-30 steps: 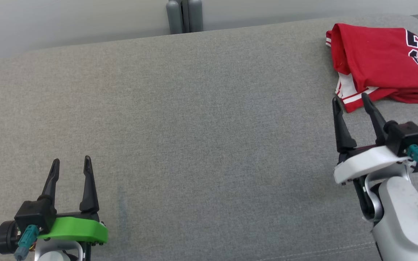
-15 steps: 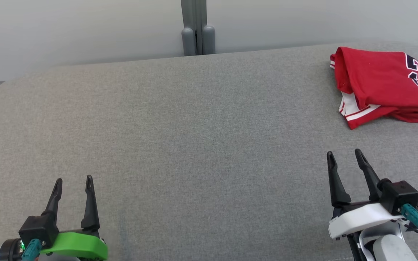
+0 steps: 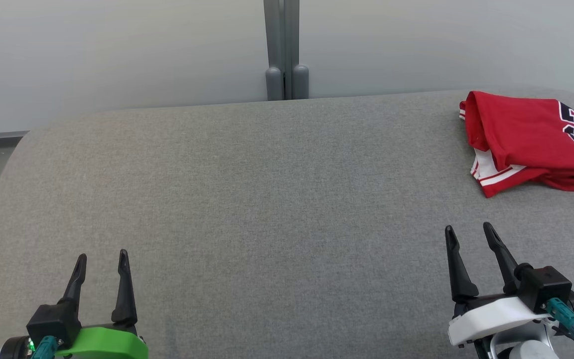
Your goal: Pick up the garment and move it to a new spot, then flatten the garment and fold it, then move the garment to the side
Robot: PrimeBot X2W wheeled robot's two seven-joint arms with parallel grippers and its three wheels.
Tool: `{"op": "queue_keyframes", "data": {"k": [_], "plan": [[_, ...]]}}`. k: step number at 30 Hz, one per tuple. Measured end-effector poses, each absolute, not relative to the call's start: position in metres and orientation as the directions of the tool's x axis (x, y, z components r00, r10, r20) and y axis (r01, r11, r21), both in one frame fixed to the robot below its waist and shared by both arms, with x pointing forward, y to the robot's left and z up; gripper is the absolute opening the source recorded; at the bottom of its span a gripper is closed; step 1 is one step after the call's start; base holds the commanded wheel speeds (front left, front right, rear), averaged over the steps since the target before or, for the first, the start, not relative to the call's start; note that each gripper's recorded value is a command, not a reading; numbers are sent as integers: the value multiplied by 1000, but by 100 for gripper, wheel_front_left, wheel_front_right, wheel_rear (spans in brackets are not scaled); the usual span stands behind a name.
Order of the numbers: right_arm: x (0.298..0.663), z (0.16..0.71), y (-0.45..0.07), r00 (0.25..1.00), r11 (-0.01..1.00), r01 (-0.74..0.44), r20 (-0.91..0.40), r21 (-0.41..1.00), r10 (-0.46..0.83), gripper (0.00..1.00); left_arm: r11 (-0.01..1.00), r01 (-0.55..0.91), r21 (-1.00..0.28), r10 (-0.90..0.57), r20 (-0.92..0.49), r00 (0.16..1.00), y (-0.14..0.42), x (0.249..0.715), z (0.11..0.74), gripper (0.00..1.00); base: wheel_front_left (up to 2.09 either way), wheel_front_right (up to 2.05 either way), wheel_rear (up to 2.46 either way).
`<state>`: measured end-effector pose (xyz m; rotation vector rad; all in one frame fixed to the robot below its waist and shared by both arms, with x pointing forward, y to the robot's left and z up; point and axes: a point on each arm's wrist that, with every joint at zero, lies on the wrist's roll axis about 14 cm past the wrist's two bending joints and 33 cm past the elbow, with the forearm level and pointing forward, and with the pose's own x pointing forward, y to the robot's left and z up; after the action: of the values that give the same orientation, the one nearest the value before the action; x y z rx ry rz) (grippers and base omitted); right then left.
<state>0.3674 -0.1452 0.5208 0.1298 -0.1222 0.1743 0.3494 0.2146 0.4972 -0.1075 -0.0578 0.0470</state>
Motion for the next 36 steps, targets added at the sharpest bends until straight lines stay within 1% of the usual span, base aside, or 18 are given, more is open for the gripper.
{"op": "queue_keyframes", "data": {"k": [15,16,22,36], "plan": [[367,521,-138,974,973,-200,132,116,184,100,989,-60,-138,69,64,996,221,344,499,100,0,0,0],[367,519,-138,975,973,-199,128,117,184,0,988,-62,-144,72,64,995,221,344,499,0,0,0,0],[359,495,-137,982,972,-185,51,145,180,0,984,-77,-163,75,-19,997,218,336,475,0,0,0,0],[362,488,-153,994,916,-98,5,390,105,0,907,-134,-399,115,-71,991,222,338,467,0,0,0,0]]}}
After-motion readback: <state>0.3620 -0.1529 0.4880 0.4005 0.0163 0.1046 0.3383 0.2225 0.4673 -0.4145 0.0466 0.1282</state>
